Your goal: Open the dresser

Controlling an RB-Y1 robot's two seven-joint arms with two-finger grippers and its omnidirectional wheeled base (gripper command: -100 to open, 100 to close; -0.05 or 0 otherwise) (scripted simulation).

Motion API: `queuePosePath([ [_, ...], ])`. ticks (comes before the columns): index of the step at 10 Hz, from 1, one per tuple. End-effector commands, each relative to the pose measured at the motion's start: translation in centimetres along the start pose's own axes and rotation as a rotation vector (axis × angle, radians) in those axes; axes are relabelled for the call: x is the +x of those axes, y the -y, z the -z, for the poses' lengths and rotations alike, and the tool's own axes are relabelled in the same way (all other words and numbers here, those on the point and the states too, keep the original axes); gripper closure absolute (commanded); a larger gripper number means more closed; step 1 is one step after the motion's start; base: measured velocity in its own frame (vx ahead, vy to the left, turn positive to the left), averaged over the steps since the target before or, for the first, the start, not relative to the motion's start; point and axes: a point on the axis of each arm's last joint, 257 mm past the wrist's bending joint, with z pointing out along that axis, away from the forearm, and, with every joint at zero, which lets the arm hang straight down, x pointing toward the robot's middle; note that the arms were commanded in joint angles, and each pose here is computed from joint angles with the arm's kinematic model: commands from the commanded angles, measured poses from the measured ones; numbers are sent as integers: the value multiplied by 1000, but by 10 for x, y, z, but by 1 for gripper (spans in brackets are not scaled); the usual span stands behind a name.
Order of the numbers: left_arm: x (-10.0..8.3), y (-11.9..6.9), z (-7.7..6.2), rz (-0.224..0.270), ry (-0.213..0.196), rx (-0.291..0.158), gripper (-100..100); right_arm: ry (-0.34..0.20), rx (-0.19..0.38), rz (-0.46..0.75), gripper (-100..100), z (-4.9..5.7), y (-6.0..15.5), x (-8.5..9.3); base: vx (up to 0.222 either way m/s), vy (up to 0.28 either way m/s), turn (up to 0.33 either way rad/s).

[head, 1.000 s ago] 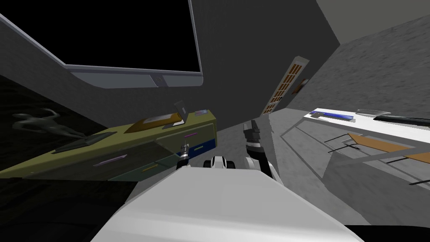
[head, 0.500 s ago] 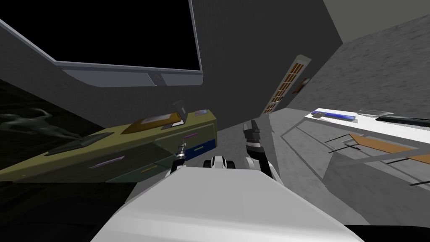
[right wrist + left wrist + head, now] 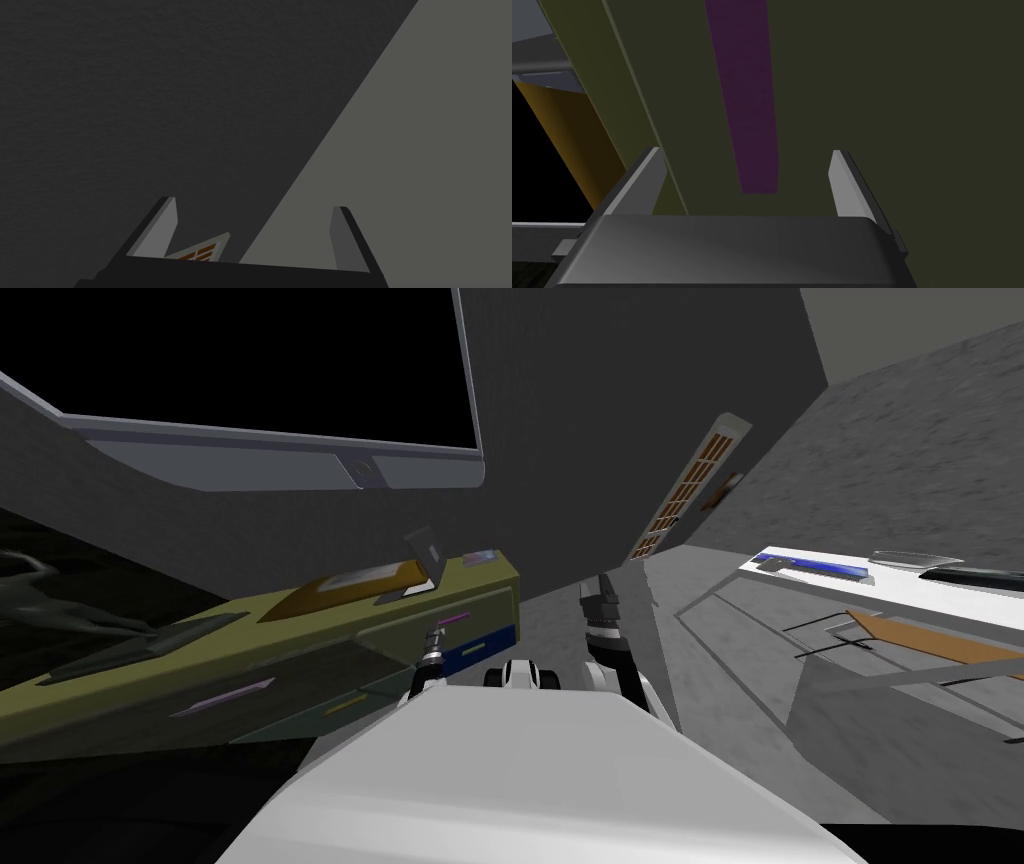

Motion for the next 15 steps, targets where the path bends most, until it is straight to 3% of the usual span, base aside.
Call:
queuePosePath([
  [1, 11, -5, 6, 52, 26, -13, -100, 0, 0, 0, 0, 0, 0, 0, 0, 0, 0],
  [4, 25, -11, 13, 110, 54, -29, -100, 0, 0, 0, 0, 0, 0, 0, -2, -1, 0],
  [7, 21, -5, 10, 101, 52, -24, -100, 0, 0, 0, 0, 0, 0, 0, 39, 10, -10],
  [8, 21, -5, 9, 101, 52, -26, 100, 0, 0, 0, 0, 0, 0, 0, 7, 2, 1],
  [15, 21, -1, 21, 102, 47, -31, 100, 0, 0, 0, 0, 0, 0, 0, -147, -71, 7],
])
